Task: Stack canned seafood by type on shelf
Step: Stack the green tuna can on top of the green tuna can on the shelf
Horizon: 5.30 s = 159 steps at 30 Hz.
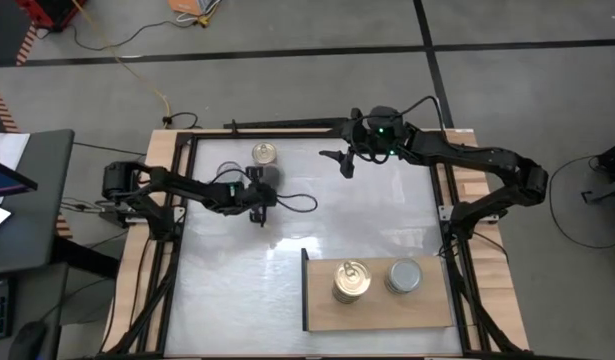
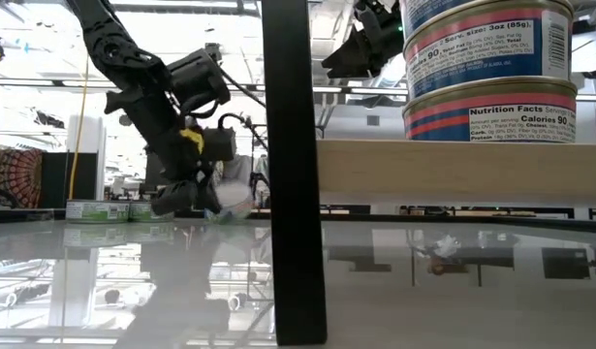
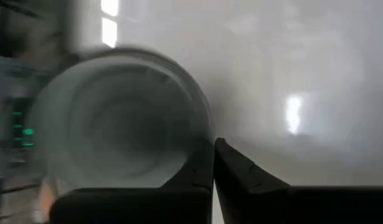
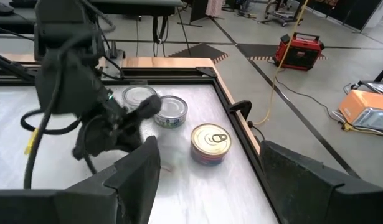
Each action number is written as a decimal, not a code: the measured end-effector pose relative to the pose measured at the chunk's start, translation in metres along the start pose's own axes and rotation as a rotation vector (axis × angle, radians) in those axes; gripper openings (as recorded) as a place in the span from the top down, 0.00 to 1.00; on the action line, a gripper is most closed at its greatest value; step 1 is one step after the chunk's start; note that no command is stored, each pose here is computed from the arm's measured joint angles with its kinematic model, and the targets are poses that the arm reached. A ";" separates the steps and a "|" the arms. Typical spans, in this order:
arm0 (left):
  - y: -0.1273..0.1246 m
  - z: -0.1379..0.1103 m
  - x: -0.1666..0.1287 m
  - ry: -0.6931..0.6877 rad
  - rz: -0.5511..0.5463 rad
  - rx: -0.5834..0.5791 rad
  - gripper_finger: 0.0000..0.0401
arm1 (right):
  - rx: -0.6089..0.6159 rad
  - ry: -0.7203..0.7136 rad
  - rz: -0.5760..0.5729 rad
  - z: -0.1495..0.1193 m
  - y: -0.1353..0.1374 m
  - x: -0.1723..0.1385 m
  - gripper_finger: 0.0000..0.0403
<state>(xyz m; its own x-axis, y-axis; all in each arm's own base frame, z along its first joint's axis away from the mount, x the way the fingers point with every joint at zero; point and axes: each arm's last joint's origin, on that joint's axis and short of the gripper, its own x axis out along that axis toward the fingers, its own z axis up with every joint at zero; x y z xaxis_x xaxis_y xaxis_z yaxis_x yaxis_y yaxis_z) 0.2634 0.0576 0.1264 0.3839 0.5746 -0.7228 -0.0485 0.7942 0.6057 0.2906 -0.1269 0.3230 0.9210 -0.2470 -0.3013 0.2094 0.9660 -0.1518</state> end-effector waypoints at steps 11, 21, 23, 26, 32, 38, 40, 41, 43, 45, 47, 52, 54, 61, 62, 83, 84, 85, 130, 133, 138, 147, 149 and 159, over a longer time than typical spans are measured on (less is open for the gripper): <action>-0.013 -0.006 -0.025 0.041 -0.115 -0.085 1.00 | 0.009 0.005 0.002 -0.001 0.000 0.000 0.25; -0.010 0.002 -0.063 -0.064 -0.077 -0.144 1.00 | 0.013 0.004 0.001 -0.001 0.000 0.000 0.25; -0.007 0.003 -0.066 -0.086 -0.064 -0.157 1.00 | 0.018 0.004 0.001 -0.001 0.000 0.000 0.25; -0.004 0.007 -0.068 -0.122 -0.040 -0.162 1.00 | 0.019 0.003 0.001 0.000 0.000 0.000 0.25; -0.006 0.010 -0.059 -0.109 0.010 -0.138 0.98 | 0.018 0.000 0.000 0.000 0.000 0.000 0.25; -0.011 0.012 -0.051 -0.107 -0.013 -0.164 0.77 | 0.018 0.000 0.000 0.000 0.000 0.000 0.25; -0.011 0.012 -0.051 -0.107 -0.004 -0.173 0.69 | 0.018 0.000 0.000 0.000 0.000 0.000 0.25; -0.010 0.012 -0.051 -0.110 -0.002 -0.176 0.64 | 0.018 0.000 0.000 0.000 0.000 0.000 0.25; -0.010 0.012 -0.051 -0.110 -0.003 -0.176 0.58 | 0.018 0.000 0.000 0.000 0.000 0.000 0.25; -0.010 0.012 -0.051 -0.110 -0.002 -0.167 0.54 | 0.019 0.000 0.000 0.000 0.000 0.000 0.25; -0.011 0.012 -0.051 -0.106 -0.002 -0.144 0.52 | 0.019 0.000 0.001 0.000 0.000 0.000 0.25; -0.009 0.004 -0.045 -0.083 0.007 -0.097 0.53 | 0.014 -0.006 0.013 0.001 0.004 0.001 0.25; -0.010 -0.003 -0.040 -0.062 0.010 -0.084 0.55 | 0.012 -0.006 0.016 0.001 0.005 0.001 0.25; -0.018 -0.018 -0.034 -0.053 0.008 -0.051 0.69 | 0.010 -0.011 0.017 0.002 0.006 0.001 0.25; -0.018 -0.020 -0.033 -0.054 0.010 -0.048 0.72 | 0.010 -0.011 0.017 0.002 0.006 0.001 0.25; -0.032 -0.026 -0.038 -0.011 -0.125 -0.137 1.00 | 0.012 -0.006 0.018 0.001 0.006 0.001 0.25; -0.034 -0.026 -0.038 -0.009 -0.124 -0.135 1.00 | 0.012 -0.006 0.018 0.001 0.006 0.001 0.25; -0.034 -0.027 -0.040 0.001 -0.135 -0.123 1.00 | 0.012 -0.005 0.018 0.001 0.006 0.001 0.25; -0.021 0.001 -0.051 -0.135 -0.094 -0.302 0.97 | 0.018 0.001 0.027 0.001 0.008 0.001 0.25; -0.024 -0.002 -0.050 -0.093 -0.121 -0.320 0.99 | 0.018 0.001 0.026 0.001 0.008 0.001 0.25; -0.026 -0.005 -0.051 -0.065 -0.130 -0.340 1.00 | 0.018 0.002 0.026 0.001 0.008 0.001 0.25; -0.030 -0.008 -0.052 -0.033 -0.159 -0.329 1.00 | 0.019 0.005 0.027 0.001 0.008 0.001 0.25; -0.031 -0.009 -0.052 -0.023 -0.165 -0.331 1.00 | 0.020 0.007 0.027 0.000 0.008 0.001 0.25; -0.034 -0.017 -0.053 0.045 -0.201 -0.328 1.00 | 0.021 0.009 0.028 0.000 0.008 0.001 0.25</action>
<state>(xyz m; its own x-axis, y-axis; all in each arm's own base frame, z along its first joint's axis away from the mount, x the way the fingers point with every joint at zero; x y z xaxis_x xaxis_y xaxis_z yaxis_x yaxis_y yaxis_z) 0.2288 0.0037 0.1385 0.3752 0.4035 -0.8345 -0.2720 0.9086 0.3170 0.2935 -0.1191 0.3216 0.9234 -0.2209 -0.3138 0.1908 0.9738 -0.1240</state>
